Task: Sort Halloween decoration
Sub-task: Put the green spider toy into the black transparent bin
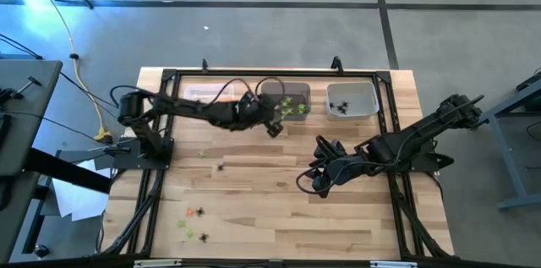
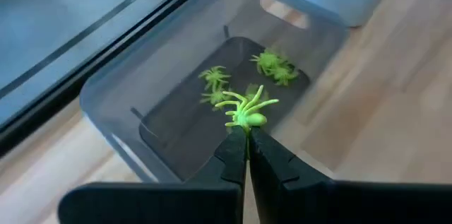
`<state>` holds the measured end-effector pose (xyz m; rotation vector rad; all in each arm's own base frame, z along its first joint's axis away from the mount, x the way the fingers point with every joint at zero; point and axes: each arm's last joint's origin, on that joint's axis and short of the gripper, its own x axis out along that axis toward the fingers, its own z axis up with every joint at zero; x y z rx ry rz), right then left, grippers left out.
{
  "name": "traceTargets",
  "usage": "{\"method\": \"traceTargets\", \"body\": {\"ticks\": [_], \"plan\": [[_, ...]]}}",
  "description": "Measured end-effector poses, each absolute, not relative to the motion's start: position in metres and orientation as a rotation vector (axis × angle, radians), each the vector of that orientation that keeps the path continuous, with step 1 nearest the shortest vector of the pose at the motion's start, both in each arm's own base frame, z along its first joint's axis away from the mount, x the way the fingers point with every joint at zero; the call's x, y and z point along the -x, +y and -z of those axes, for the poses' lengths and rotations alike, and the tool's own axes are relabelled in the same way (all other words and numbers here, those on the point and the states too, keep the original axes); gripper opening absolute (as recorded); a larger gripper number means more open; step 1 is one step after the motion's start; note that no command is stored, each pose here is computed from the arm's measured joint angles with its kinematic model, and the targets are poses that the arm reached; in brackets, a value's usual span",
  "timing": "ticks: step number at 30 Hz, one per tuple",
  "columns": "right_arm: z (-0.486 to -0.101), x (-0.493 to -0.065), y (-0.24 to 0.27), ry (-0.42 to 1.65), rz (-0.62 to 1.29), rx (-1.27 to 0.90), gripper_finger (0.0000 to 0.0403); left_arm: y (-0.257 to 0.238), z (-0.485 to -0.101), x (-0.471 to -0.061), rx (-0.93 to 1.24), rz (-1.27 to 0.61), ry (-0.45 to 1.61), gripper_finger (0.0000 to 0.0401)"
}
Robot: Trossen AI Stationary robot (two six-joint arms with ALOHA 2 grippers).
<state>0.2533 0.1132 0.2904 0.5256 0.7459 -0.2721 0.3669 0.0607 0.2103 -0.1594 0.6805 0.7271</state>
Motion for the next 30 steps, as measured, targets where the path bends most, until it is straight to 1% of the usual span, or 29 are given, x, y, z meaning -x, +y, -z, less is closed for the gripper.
{"method": "traceTargets", "body": {"ticks": [7, 11, 16, 26, 30], "plan": [[-0.29, -0.253, 0.113, 0.745, 0.271, -0.526, 0.0171, 0.11, -0.197, -0.391, 0.191, -0.724, 0.727, 0.0], [-0.291, -0.253, 0.113, 0.745, 0.271, -0.526, 0.0171, 0.128, -0.191, -0.4, 0.224, -0.71, 0.736, 0.0], [-0.291, -0.253, 0.113, 0.745, 0.271, -0.526, 0.0171, 0.137, -0.187, -0.406, 0.242, -0.702, 0.738, 0.0], [-0.291, -0.253, 0.113, 0.745, 0.271, -0.526, 0.0171, 0.137, -0.186, -0.407, 0.23, -0.708, 0.742, 0.0], [-0.291, -0.253, 0.113, 0.745, 0.272, -0.526, 0.0171, 0.137, -0.185, -0.406, 0.228, -0.712, 0.753, 0.0013]]}}
